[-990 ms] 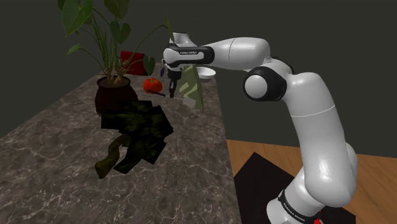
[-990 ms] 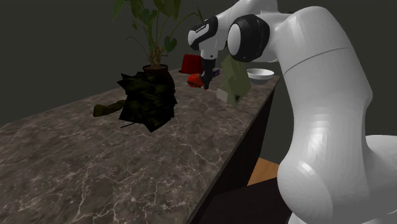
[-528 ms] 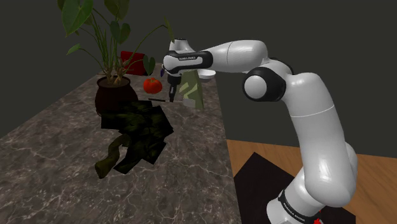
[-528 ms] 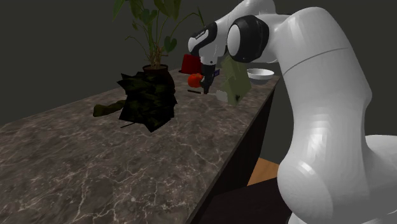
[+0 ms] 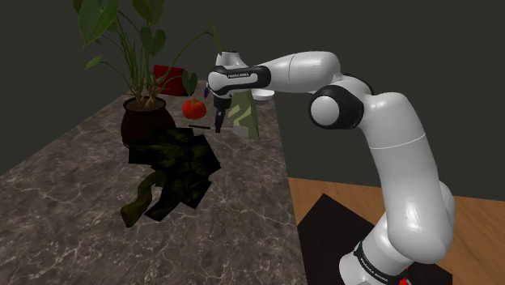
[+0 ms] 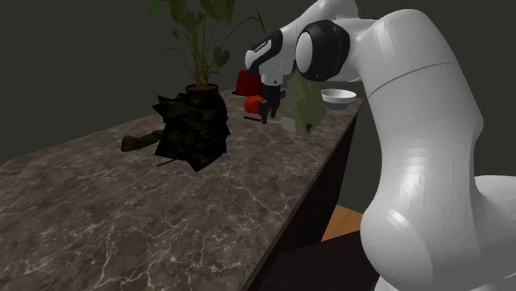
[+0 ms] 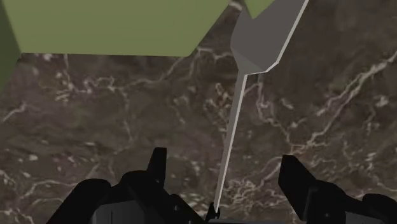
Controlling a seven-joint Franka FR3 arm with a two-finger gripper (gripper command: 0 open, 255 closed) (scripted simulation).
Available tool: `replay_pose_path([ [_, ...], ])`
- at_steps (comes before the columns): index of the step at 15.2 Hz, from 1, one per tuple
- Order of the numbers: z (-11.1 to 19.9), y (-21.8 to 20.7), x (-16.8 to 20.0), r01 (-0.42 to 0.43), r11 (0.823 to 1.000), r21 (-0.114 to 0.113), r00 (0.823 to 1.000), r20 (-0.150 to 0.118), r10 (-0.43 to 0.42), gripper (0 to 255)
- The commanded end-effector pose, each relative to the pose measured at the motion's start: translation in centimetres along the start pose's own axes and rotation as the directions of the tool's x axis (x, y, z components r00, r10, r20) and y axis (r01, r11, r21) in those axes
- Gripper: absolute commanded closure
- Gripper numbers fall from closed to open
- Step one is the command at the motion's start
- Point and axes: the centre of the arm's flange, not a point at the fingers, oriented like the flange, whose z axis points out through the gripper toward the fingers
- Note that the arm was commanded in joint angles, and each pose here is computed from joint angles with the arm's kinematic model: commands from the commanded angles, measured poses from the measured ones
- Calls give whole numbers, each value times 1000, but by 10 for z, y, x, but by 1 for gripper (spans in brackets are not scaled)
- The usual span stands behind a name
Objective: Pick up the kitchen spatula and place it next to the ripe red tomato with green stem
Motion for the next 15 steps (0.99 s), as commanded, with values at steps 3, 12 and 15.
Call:
replay_pose_path([
  [3, 0, 1, 0, 0, 1000, 0, 1000, 1, 0, 0],
  [12, -50, 1, 0, 0, 1000, 0, 1000, 1, 0, 0],
  [15, -50, 1, 0, 0, 1000, 0, 1000, 1, 0, 0],
])
